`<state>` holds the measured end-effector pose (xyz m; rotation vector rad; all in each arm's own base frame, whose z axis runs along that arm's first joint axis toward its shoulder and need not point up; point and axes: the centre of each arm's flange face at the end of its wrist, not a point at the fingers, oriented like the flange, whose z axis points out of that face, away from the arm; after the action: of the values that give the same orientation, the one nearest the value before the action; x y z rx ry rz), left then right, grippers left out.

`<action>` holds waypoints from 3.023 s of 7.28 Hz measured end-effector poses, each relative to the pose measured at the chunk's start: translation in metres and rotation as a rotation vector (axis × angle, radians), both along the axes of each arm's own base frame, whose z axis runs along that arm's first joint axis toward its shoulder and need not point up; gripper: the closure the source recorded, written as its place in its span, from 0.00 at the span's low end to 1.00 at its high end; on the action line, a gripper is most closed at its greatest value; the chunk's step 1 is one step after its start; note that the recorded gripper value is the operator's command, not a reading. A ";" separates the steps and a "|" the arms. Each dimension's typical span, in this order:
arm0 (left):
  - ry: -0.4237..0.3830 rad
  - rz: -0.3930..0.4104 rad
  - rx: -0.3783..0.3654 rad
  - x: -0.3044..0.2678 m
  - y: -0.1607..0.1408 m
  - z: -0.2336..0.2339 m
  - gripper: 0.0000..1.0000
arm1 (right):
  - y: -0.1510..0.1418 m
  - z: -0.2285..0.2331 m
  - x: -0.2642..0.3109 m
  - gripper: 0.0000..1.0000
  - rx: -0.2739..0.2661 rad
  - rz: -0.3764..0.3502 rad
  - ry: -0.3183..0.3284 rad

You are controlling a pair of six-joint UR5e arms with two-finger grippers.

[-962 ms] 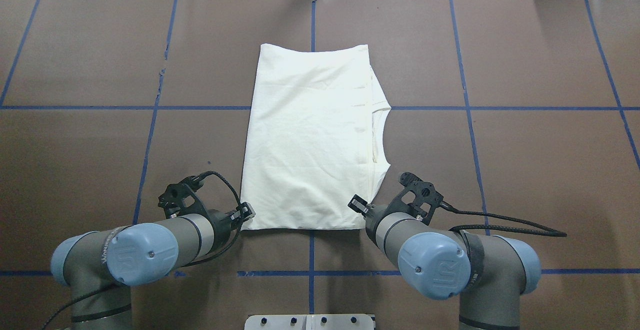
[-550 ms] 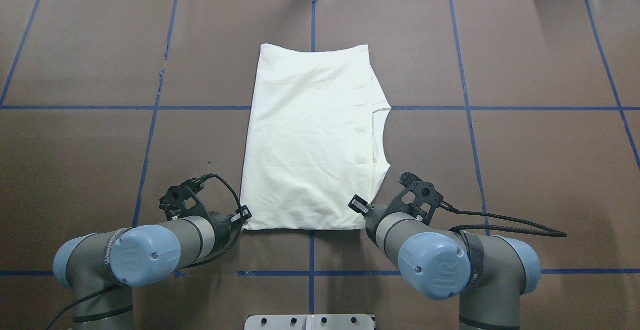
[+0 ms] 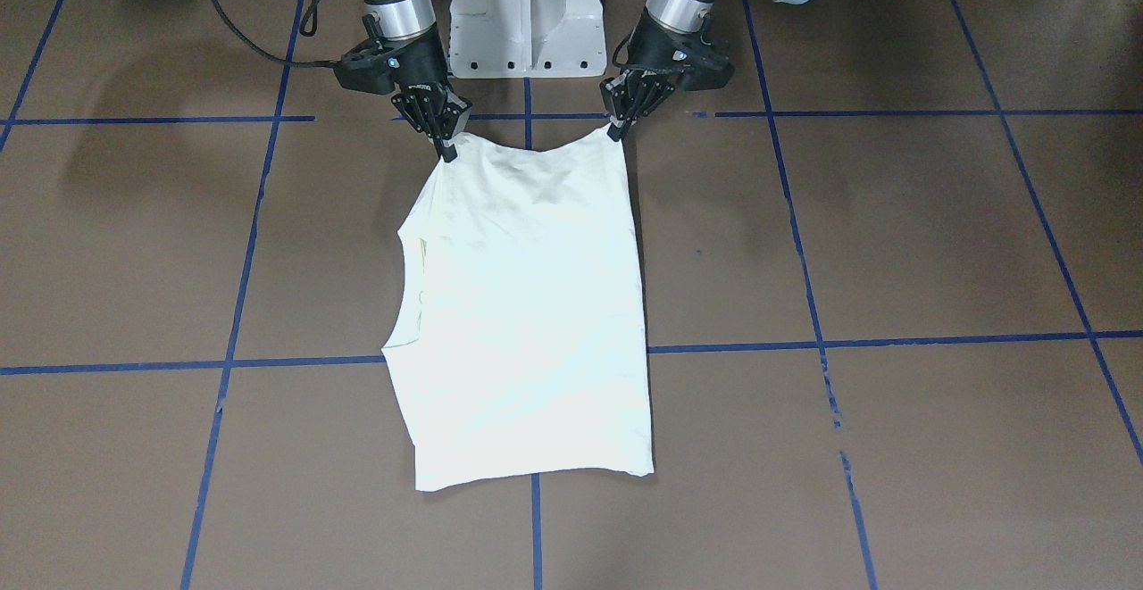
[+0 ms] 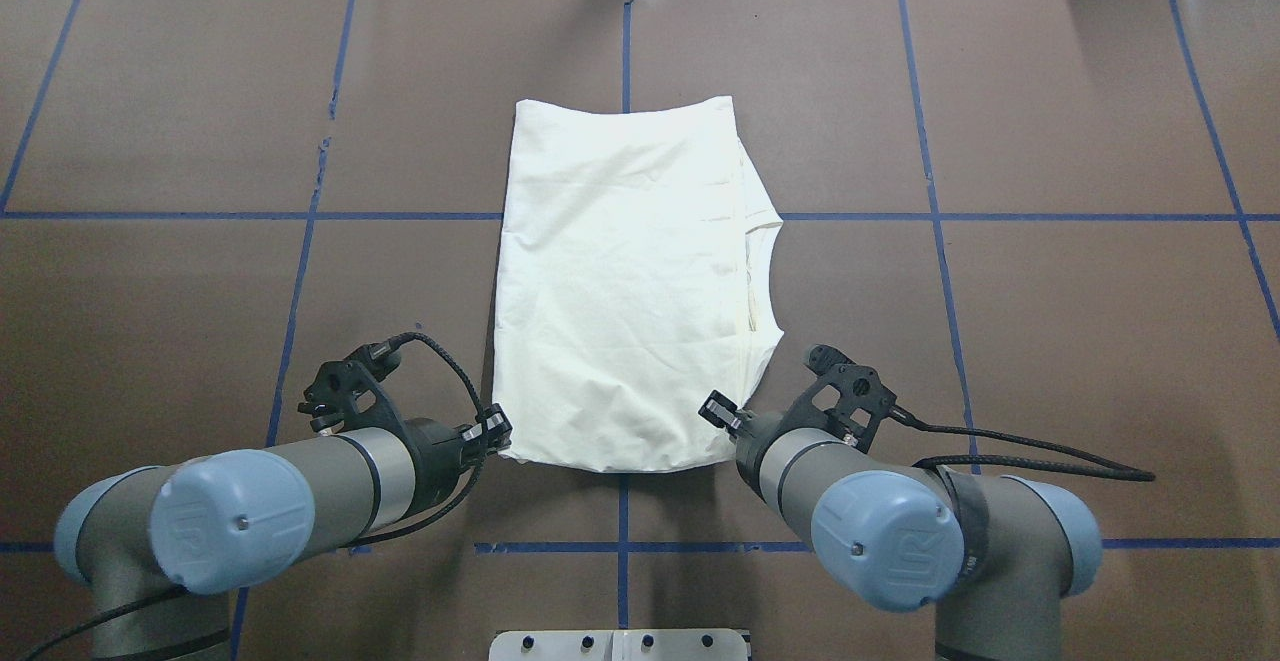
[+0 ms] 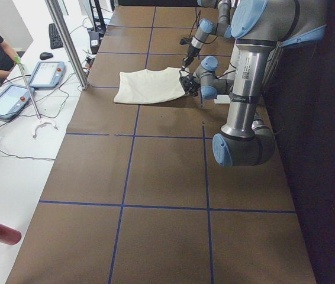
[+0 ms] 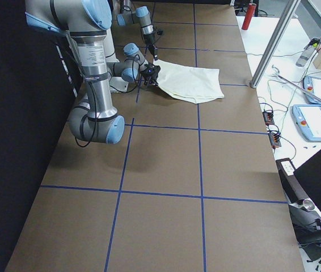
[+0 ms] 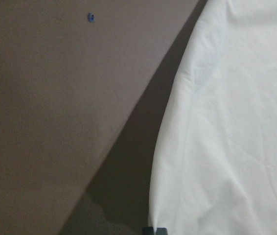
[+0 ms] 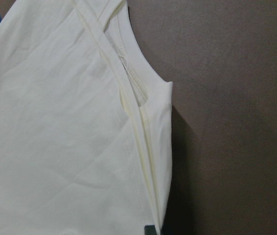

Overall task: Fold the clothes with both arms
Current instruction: 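Grasp the near edge with both grippers and lift it toward the far edge, then lay the lifted half over the far half with both grippers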

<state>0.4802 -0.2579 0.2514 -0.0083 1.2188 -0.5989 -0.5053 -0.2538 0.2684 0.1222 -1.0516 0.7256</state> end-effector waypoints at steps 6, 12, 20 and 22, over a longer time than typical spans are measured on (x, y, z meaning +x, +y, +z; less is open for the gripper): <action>-0.098 -0.121 0.036 -0.013 -0.121 -0.034 1.00 | -0.103 -0.030 0.025 1.00 -0.041 0.104 -0.047; -0.190 -0.240 0.102 0.015 -0.266 -0.002 1.00 | -0.265 0.010 -0.008 1.00 -0.181 0.078 -0.008; -0.132 -0.160 0.280 -0.002 -0.302 0.037 0.59 | -0.293 0.026 -0.002 0.00 -0.076 -0.049 0.006; -0.117 -0.135 0.294 -0.004 -0.299 0.032 1.00 | -0.292 -0.012 0.031 0.00 -0.024 -0.090 -0.062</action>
<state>0.4762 -0.5570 0.2829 0.3541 1.1891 -0.5243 -0.4738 -0.5459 0.2560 0.0323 -1.1000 0.6638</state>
